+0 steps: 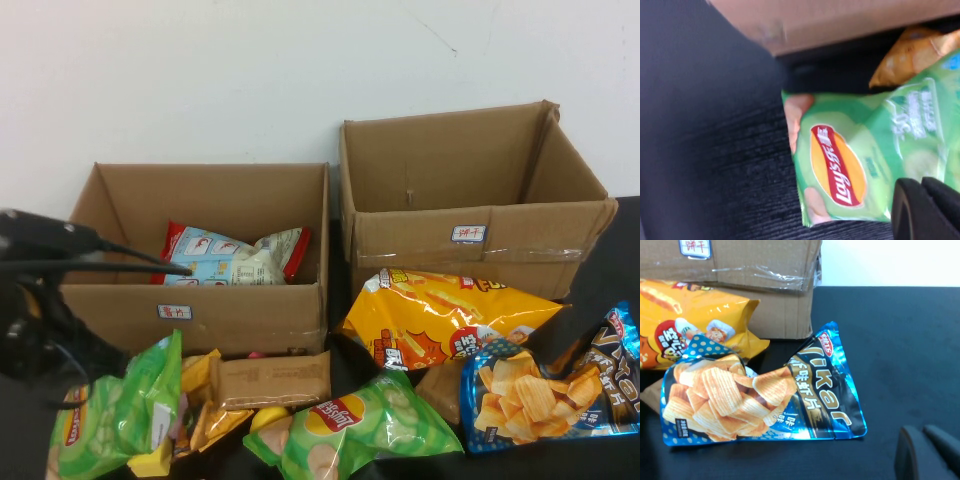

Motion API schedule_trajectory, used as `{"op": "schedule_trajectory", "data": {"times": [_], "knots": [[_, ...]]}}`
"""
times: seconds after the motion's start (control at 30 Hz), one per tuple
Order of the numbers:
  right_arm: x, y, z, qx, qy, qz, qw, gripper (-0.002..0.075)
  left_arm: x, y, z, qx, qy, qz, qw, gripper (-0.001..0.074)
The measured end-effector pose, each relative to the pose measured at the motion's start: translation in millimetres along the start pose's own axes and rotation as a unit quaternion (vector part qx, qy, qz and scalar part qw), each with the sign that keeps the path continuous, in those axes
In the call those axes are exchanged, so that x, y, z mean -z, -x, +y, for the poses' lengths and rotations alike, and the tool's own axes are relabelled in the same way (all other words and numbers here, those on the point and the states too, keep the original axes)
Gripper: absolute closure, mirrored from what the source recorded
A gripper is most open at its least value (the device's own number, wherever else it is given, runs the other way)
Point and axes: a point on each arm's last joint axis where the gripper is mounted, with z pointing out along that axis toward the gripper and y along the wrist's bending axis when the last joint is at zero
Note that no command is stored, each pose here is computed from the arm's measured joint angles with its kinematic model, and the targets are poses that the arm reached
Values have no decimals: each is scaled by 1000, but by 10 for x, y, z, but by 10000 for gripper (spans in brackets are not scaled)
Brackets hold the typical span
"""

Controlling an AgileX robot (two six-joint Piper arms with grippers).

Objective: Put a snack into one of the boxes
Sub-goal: Pick up the potato chip

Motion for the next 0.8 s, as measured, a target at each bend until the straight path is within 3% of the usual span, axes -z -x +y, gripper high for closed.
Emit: {"op": "schedule_trajectory", "data": {"times": [0.2,0.3,0.37,0.43,0.57,0.6,0.67,0.8], "knots": [[0,0,0,0,0,0,1000,727,410,-63,10,4,-24,-55,998,736],[0,0,0,0,0,0,1000,727,443,-113,-8,6,-36,-36,999,728],[0,0,0,0,0,0,1000,727,399,-128,-34,7,-47,-17,999,682],[0,0,0,0,0,0,1000,727,333,-127,-76,14,-65,-1,998,563],[0,0,0,0,0,0,1000,727,144,-65,-178,27,-107,12,994,207],[0,0,0,0,0,0,1000,727,73,-46,-211,23,-119,16,992,149],[0,0,0,0,0,0,1000,727,-48,-15,-294,1,-136,19,991,87],[0,0,0,0,0,0,1000,727,-278,16,-455,-38,-129,29,990,56]]}}
